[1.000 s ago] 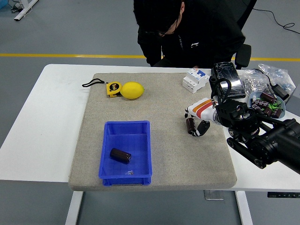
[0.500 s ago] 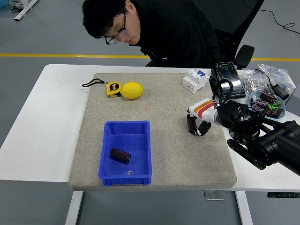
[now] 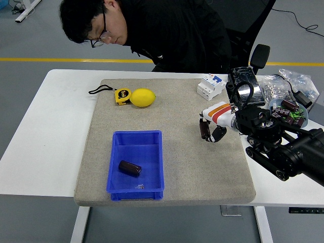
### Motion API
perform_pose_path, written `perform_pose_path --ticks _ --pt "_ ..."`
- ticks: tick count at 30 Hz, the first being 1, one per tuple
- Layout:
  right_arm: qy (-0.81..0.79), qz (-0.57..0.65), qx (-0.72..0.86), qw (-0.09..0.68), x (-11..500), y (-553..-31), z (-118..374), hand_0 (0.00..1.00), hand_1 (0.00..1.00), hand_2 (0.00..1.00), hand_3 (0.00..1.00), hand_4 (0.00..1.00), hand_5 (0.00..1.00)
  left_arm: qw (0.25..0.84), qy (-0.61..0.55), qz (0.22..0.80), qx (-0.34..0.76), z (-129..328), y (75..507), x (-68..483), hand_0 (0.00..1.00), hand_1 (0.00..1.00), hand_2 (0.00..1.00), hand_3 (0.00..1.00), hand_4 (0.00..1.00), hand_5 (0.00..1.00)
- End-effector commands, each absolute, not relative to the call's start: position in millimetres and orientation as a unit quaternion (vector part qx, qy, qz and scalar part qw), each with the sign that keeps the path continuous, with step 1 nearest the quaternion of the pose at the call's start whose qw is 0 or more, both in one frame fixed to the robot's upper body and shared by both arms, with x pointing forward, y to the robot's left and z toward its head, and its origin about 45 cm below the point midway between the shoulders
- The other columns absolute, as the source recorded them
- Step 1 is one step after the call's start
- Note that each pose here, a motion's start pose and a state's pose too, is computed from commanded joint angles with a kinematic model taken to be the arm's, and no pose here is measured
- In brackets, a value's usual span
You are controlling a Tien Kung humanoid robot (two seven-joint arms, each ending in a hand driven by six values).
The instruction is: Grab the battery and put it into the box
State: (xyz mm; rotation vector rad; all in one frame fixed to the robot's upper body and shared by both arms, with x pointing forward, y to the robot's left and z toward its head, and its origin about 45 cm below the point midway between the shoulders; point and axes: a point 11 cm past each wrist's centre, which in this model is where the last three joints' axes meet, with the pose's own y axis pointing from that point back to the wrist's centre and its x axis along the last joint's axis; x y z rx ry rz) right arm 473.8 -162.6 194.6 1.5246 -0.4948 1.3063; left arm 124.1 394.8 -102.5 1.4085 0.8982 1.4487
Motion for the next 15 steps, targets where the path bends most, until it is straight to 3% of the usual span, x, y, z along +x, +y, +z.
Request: perform_pose_path --ticks 6,15 --pt "-0.229 0.551 0.646 0.476 469.2 -149.1 214.5 0.271 0.391 0.486 0.53 0.733 0.202 0.445 0.365 0.586 0.571 -103.2 396.3 119.7 0.721 0.688 0.67 0.585 0.631 0.542" --pt "-0.221 0.586 0.677 0.387 432.8 -79.1 252.2 0.274 0.397 0.504 0.535 0.746 0.21 0.44 0.367 0.583 0.576 -104.2 398.8 112.6 0.721 0.69 0.67 0.584 0.631 0.542"
